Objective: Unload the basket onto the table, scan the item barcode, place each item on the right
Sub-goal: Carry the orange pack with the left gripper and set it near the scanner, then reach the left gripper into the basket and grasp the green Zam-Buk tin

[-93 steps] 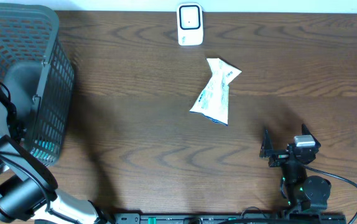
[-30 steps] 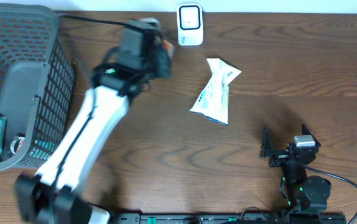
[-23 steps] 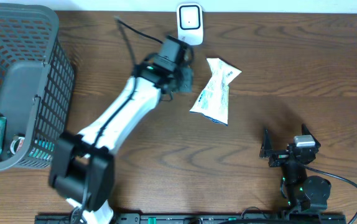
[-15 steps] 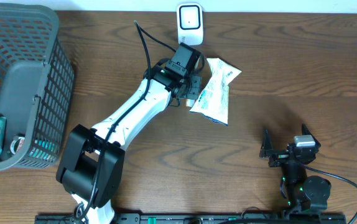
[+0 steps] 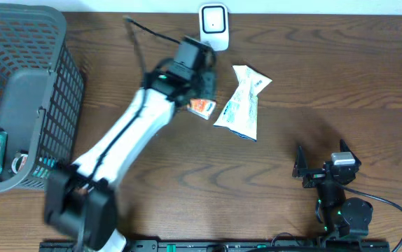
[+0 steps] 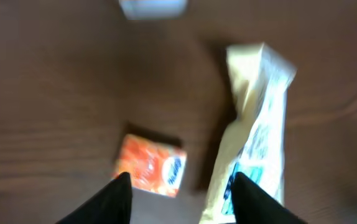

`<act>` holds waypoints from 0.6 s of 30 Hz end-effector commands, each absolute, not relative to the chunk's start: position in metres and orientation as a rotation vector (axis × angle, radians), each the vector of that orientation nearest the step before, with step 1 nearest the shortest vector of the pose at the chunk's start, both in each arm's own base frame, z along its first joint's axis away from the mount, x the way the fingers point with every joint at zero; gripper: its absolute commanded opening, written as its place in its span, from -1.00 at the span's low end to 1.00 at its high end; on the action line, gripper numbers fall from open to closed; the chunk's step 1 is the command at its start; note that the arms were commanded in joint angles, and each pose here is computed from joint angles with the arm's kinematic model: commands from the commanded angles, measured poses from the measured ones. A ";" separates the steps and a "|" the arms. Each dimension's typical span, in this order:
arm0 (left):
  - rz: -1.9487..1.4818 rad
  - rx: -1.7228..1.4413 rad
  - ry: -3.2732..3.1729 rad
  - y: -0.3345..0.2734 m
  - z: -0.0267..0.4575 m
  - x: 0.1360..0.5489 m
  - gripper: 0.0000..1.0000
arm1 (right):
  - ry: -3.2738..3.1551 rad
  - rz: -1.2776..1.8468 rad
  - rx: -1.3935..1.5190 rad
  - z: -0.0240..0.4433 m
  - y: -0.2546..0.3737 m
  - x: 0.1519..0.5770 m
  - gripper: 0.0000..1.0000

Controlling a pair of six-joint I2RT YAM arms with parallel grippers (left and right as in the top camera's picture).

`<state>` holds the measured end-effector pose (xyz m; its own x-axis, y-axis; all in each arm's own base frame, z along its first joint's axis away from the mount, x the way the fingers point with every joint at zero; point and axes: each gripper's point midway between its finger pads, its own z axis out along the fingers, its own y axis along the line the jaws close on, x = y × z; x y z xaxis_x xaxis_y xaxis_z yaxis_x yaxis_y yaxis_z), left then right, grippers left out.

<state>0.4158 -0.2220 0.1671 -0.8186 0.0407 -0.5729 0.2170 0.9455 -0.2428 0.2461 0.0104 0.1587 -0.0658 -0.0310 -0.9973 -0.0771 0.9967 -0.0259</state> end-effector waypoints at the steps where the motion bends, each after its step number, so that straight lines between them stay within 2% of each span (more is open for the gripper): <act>1: -0.422 0.077 2.282 -0.176 0.262 0.421 0.06 | 1.637 0.046 -0.074 0.158 0.010 0.246 0.99; 4: -0.377 -0.021 2.178 -0.135 0.303 0.418 0.19 | 1.637 0.046 -0.074 0.158 0.010 0.246 0.99; 8: -0.203 -0.219 2.043 -0.059 0.347 0.409 0.23 | 1.637 0.046 -0.074 0.158 0.010 0.246 0.99; 10: -0.115 -0.319 1.990 -0.021 0.362 0.400 0.38 | 1.637 0.046 -0.074 0.158 0.010 0.246 0.99; 14: 0.030 -0.482 1.951 0.041 0.369 0.382 0.53 | 1.637 0.046 -0.074 0.158 0.010 0.246 0.98; 18: 0.198 -0.735 1.969 0.106 0.347 0.357 0.57 | 1.637 0.046 -0.074 0.158 0.010 0.246 0.99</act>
<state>0.3742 0.0593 0.3540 -0.3755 -0.3538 -0.8567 -0.3960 0.8969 -0.1968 0.2461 0.0104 0.1587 -0.0658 -0.0310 -0.9973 -0.0771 0.9967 -0.0259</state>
